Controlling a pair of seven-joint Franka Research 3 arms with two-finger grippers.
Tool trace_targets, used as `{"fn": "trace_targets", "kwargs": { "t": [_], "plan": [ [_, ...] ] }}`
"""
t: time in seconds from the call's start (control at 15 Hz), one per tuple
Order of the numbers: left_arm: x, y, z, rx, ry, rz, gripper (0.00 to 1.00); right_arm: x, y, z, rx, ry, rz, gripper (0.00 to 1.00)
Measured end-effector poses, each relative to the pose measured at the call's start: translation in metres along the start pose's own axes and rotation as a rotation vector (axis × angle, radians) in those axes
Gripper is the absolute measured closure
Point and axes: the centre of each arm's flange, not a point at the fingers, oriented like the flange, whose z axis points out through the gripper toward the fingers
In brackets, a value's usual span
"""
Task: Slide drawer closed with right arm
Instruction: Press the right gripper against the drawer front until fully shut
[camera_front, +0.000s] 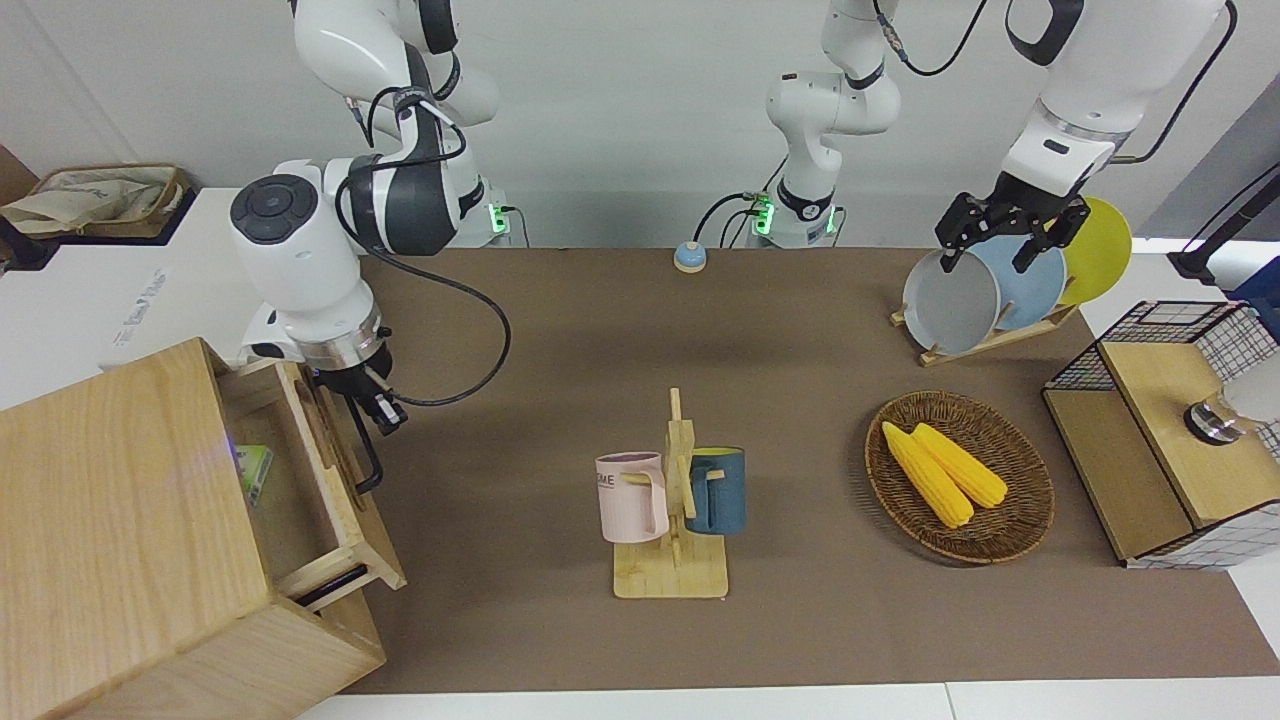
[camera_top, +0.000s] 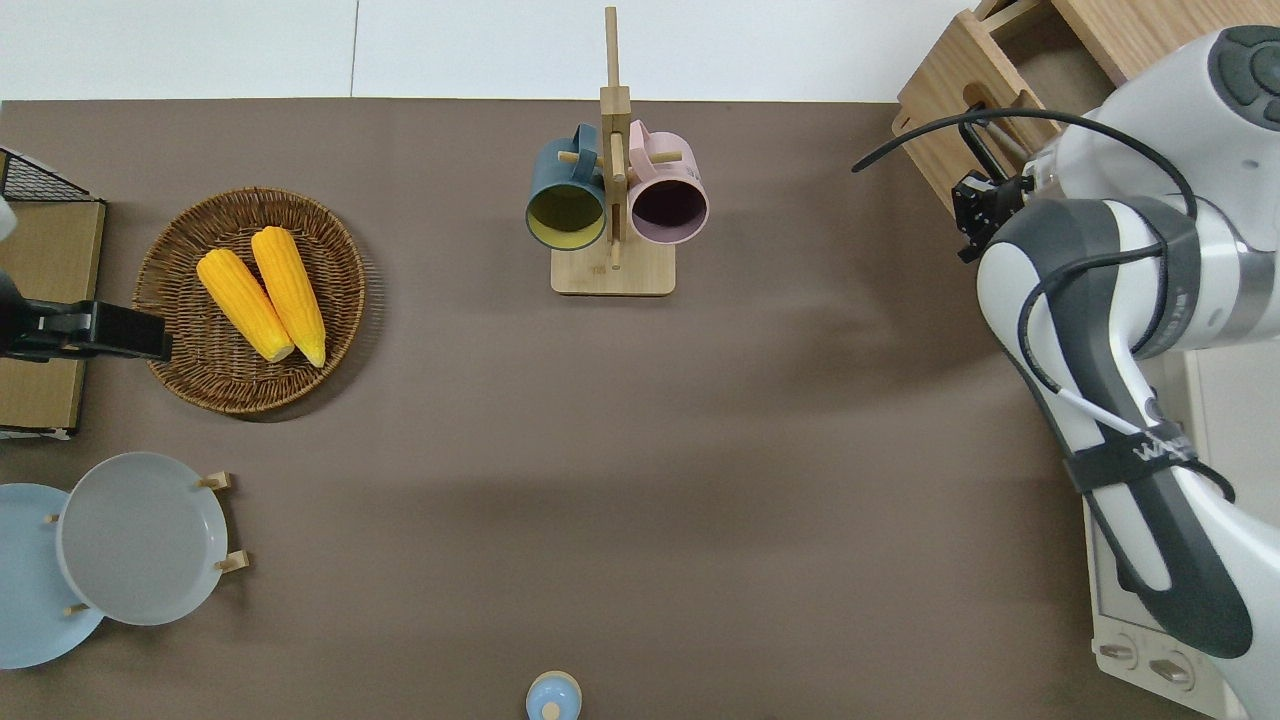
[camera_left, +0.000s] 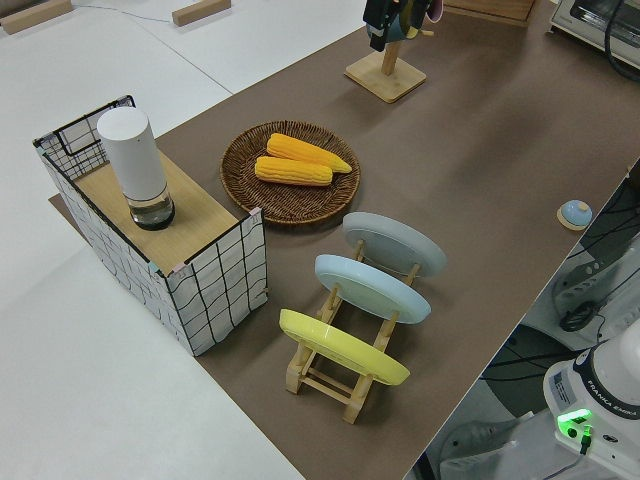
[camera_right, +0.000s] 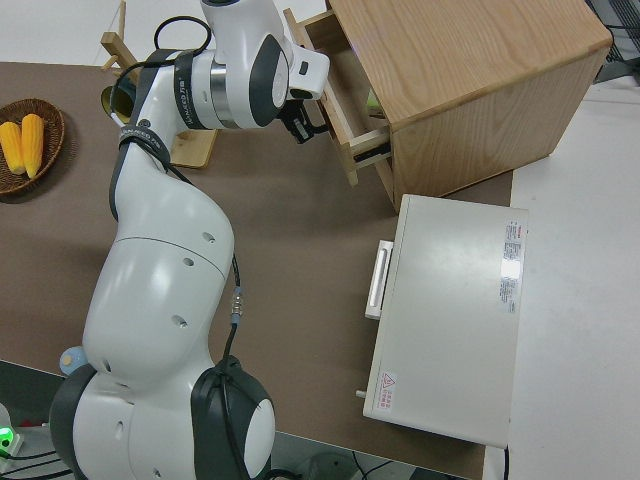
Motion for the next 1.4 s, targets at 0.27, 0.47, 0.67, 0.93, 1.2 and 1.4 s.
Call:
{"fn": "trace_targets", "kwargs": {
  "t": [0.27, 0.47, 0.67, 0.93, 1.2, 1.4],
  "plan": [
    [0.0, 0.0, 0.0, 0.0, 0.0, 0.0, 0.0, 0.022, 0.017, -0.001, 0.027, -0.019, -0.032, 0.99],
    [0.0, 0.0, 0.0, 0.0, 0.0, 0.0, 0.0, 0.037, 0.027, -0.003, 0.047, -0.014, -0.042, 0.99],
    [0.0, 0.0, 0.0, 0.0, 0.0, 0.0, 0.01, 0.045, 0.034, -0.004, 0.052, -0.013, -0.05, 0.99],
    [0.0, 0.0, 0.0, 0.0, 0.0, 0.0, 0.0, 0.053, 0.042, -0.004, 0.057, -0.015, -0.088, 0.99],
    [0.0, 0.0, 0.0, 0.0, 0.0, 0.0, 0.0, 0.053, 0.042, -0.004, 0.058, -0.016, -0.107, 0.99],
    [0.0, 0.0, 0.0, 0.0, 0.0, 0.0, 0.0, 0.053, 0.042, -0.004, 0.059, -0.016, -0.122, 0.99]
  ]
}}
